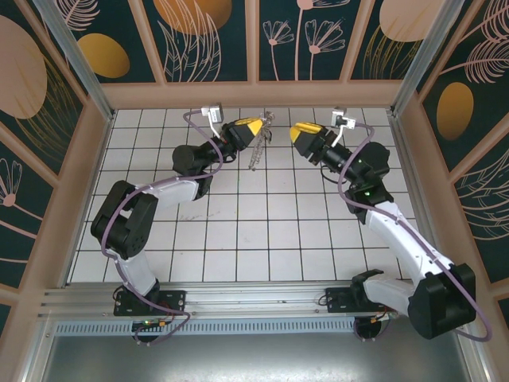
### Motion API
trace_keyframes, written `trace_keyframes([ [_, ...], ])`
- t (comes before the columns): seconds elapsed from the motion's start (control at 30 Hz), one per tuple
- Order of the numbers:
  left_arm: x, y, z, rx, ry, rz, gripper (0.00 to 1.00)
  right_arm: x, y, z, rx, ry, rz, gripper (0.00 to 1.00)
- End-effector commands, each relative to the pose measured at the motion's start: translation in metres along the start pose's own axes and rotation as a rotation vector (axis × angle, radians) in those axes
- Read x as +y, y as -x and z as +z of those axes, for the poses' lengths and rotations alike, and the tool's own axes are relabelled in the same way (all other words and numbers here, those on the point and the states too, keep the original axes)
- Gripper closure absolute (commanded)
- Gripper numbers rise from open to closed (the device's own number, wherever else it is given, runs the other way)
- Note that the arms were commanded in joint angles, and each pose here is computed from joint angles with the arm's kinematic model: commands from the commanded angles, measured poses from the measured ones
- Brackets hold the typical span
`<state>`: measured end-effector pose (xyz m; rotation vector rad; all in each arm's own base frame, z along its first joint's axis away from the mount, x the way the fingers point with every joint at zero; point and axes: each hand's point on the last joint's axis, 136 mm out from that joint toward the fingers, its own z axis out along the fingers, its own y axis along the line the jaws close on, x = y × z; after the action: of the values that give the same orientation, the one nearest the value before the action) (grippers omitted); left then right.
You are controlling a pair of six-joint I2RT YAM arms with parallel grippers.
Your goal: Put the keys on the keyring
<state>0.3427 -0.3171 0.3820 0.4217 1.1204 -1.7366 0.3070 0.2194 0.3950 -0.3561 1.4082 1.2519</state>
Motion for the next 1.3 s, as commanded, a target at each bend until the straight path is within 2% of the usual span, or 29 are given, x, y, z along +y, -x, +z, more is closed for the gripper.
trace_keyframes([
  [0.0, -0.052, 0.022, -0.003, -0.078, -0.195, 0.132, 1.0, 0.018, 0.015, 0.006, -0.02, 0.106, -0.026, 0.64],
  [0.33, -0.052, 0.021, 0.0, -0.061, -0.218, 0.121, 1.0, 0.016, 0.015, 0.02, -0.011, 0.164, -0.014, 0.62],
  [0.97, -0.052, 0.023, 0.002, -0.064, -0.225, 0.112, 1.0, 0.012, -0.008, 0.039, 0.045, 0.22, 0.038, 0.61],
  [1.27, -0.053, 0.023, 0.002, -0.065, -0.228, 0.114, 1.0, 0.015, -0.017, 0.041, 0.066, 0.234, 0.048, 0.65],
])
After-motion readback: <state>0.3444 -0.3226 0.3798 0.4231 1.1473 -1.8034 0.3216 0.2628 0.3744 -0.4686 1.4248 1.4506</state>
